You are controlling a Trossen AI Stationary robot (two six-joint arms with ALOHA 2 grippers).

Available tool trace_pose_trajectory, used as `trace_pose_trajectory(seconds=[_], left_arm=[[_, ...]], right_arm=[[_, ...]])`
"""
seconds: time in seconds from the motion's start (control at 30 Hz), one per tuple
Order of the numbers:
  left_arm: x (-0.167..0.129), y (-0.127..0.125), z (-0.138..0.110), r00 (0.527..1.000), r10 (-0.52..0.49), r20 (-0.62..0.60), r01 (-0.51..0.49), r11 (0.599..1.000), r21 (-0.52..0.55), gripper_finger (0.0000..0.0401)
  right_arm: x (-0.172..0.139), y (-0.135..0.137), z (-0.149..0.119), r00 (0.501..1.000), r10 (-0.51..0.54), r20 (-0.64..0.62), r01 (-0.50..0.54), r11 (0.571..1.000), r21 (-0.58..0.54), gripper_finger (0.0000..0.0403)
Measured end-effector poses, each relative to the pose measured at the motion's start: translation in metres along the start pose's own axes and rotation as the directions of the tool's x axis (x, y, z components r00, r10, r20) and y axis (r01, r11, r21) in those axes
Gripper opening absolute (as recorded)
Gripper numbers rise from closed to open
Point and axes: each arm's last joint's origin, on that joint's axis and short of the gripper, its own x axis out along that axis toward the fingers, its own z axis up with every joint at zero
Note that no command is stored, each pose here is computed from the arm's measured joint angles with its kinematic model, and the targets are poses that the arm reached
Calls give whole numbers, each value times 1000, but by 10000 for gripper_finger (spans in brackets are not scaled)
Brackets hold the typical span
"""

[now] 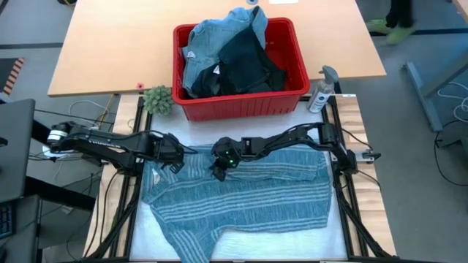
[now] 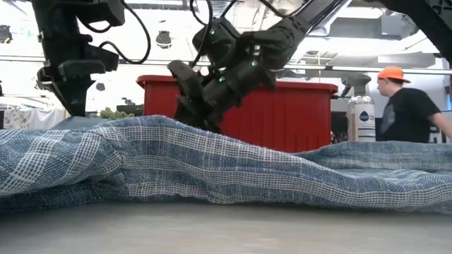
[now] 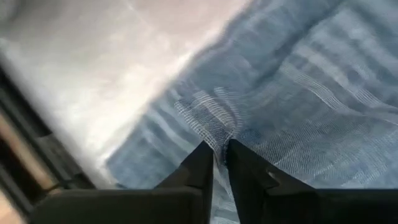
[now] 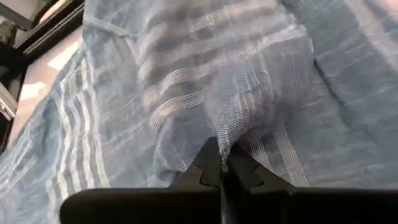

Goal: Fold Laundry from Bin
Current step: Fold the blue polo shirt

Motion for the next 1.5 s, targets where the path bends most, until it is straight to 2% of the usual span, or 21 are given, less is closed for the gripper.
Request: trace_pose_trajectory(seconds=[0.1,0.2,0.3,0.43,0.6,0.87,1.07,1.3,1.43,1.5], left_arm=[[-2,1,1,1000,-2,28,2,1000,2,4],[-3,1,2,999,6,53,-6,1000,-15,7],[-2,0,4,996,6,86,-4,1000,-27,9],[6,-7,5,988,-62,139,67,997,-34,8],[19,-8,-4,989,-138,59,140,990,-29,14],[28,-5,-13,992,-125,11,125,992,-15,73],[27,-8,-16,978,-198,-71,192,978,-81,132],[12,-25,-28,948,-319,9,318,942,-108,149],[0,-24,-38,944,-313,99,327,926,-187,132],[-1,-21,-44,958,-263,116,282,939,-195,118]], right_arm=[[-11,2,10,998,-40,46,40,999,-7,23],[-17,-3,17,996,-63,68,63,998,5,23],[-17,-11,14,995,-96,26,95,995,29,23],[-16,-16,8,991,-129,-33,130,991,30,23],[-14,-11,4,991,-123,-45,123,992,6,23],[-15,-12,-1,983,-166,-82,167,986,3,23],[-15,-13,-2,981,-171,-92,173,985,5,23],[-15,-13,-2,981,-171,-93,171,985,-2,33],[-15,-13,-1,981,-169,-91,170,985,-4,24],[-15,-13,-1,981,-169,-91,169,986,-7,24]])
